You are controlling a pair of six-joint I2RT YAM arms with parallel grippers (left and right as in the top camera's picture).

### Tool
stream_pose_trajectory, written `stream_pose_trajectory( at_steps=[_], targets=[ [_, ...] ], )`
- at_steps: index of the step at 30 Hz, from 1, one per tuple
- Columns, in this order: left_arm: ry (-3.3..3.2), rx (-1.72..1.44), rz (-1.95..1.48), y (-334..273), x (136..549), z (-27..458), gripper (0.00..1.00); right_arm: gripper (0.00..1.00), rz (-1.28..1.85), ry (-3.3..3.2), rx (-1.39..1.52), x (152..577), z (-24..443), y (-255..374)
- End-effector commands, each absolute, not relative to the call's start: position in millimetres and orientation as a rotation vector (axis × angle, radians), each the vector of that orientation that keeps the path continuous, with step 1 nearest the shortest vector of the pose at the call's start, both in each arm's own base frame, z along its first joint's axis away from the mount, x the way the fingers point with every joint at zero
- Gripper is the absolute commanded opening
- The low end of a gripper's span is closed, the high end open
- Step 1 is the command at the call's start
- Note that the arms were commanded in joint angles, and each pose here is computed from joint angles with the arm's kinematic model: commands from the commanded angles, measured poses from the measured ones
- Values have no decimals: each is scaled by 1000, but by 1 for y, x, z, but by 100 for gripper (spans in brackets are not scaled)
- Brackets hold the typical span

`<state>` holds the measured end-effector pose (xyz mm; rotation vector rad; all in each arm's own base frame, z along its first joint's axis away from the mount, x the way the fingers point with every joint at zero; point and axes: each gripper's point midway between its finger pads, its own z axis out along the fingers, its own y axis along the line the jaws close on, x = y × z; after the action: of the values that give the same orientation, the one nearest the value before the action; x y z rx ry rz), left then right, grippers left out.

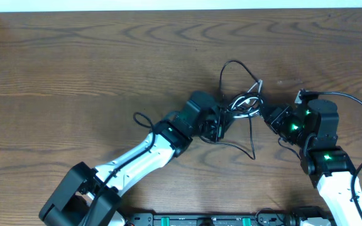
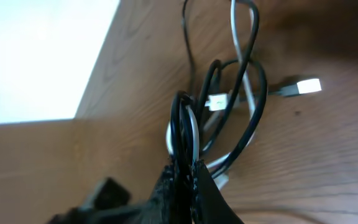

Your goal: Untangle cables

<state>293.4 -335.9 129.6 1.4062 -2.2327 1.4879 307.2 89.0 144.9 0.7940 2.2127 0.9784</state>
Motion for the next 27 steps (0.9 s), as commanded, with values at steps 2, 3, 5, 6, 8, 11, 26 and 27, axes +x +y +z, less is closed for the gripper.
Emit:
stream_pose_trajectory(
  at_steps=[2,3,5,6,8,11,26,27],
  targets=[
    [-2292,1201,1765,-334,321,168,8,1,823,2211,810,310,137,70],
    [-2306,1172,1818,-333,326,174,8,1,830,2224,778,308,137,73],
    [-2339,1130,1892,-329,334,183,8,1,851,2258,655,305,138,82],
    [-2358,1124,1902,-326,338,183,8,1,865,2275,580,302,139,87],
    [-2396,1111,1902,-322,340,181,8,1,883,2300,454,297,140,95],
    [-2412,1111,1874,-321,339,176,8,1,844,2317,412,296,136,93],
    [-2547,96,2249,-347,302,231,8,1,599,2391,789,293,92,54],
    [-2596,51,2228,-337,308,224,8,1,590,2412,799,289,88,54]
  ],
)
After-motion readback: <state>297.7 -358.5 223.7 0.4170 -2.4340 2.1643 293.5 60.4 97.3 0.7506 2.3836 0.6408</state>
